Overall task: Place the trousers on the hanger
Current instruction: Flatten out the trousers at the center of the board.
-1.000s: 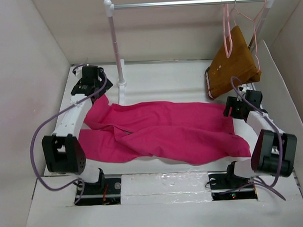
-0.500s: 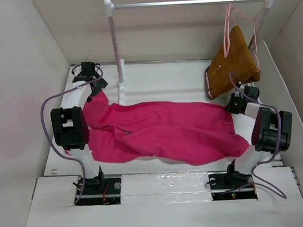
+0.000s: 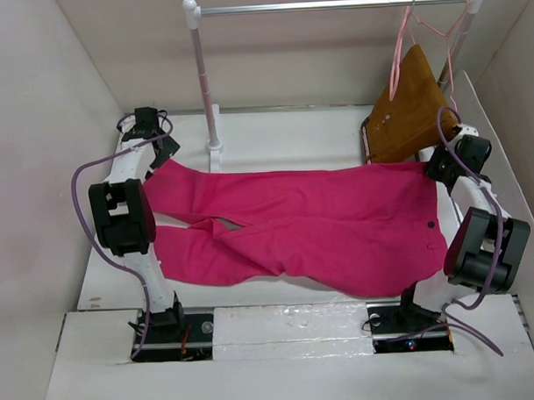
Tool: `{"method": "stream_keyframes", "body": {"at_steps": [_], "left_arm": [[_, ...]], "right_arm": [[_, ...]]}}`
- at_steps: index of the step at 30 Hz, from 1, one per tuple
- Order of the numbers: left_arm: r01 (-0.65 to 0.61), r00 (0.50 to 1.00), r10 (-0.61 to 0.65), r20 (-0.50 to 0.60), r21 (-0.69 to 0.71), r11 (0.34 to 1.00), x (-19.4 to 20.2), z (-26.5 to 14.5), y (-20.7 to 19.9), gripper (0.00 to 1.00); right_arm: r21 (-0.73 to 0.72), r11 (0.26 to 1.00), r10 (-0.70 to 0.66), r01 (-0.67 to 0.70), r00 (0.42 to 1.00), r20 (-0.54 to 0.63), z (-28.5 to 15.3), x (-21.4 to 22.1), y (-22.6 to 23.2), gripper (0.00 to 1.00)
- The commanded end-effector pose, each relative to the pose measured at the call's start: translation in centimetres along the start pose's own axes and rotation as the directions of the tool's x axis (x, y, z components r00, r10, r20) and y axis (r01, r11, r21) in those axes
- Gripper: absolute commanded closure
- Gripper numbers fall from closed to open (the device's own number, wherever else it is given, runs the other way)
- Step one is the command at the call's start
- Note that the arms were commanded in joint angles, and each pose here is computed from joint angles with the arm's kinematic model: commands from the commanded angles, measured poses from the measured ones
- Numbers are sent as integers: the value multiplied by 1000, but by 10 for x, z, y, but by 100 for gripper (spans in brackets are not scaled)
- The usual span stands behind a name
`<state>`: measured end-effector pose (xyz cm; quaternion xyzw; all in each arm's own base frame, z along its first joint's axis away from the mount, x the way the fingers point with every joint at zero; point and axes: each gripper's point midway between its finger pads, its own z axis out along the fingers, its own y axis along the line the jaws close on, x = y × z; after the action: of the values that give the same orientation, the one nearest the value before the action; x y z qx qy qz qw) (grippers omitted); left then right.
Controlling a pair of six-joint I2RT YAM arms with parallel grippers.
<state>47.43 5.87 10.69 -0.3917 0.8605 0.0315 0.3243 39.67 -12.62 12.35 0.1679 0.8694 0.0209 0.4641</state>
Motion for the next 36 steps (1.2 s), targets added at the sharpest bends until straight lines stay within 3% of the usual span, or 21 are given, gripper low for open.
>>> {"method": "stream_keyframes", "body": {"at_steps": [1,2,3,6,10,13,17,18,22,28,29,30,32,36], "left_arm": [[-32,999,33,12,-52,998,-5,8,5,15],[-41,999,41,4,-64,997,-3,12,7,15],[-46,999,46,4,-68,997,-4,15,6,15],[-96,995,94,-31,-62,993,4,31,3,15],[-183,983,182,-24,-56,981,7,45,-13,12],[-197,980,197,-2,-47,979,-1,51,-28,11],[-213,977,214,8,-65,975,-2,62,-33,13],[-211,977,213,17,-63,975,-5,64,-36,16],[-236,972,236,-14,-128,963,6,87,-25,33],[-269,963,264,-51,-224,937,22,98,1,52],[-275,962,269,-57,-227,934,24,98,2,60],[-255,967,251,-44,-221,941,19,96,-2,79],[-227,974,221,-50,-227,947,11,97,4,98],[-94,995,88,-39,-193,977,-18,93,10,100]], "right_arm": [[40,999,-7,7,1000,-6,9,-14,-13,63],[41,999,-15,16,1000,-15,11,-13,-11,54],[43,999,-15,16,1000,-9,8,-13,-11,36],[31,1000,-2,1,1000,27,-2,-15,-6,19],[-67,995,-62,70,992,110,-26,-24,42,19],[-234,962,-121,140,988,94,-38,10,103,21],[-355,907,-211,225,974,77,-60,50,156,22],[-424,867,-253,263,964,80,-71,66,184,22],[-515,798,-333,313,941,56,-102,106,225,22],[-489,788,-376,375,921,101,-118,96,237,22],[-484,786,-384,384,917,105,-116,92,235,22],[-483,785,-384,388,917,113,-116,87,235,22],[-482,785,-388,390,915,109,-106,86,232,22],[-516,775,-392,365,918,61,-92,93,231,22]]}}
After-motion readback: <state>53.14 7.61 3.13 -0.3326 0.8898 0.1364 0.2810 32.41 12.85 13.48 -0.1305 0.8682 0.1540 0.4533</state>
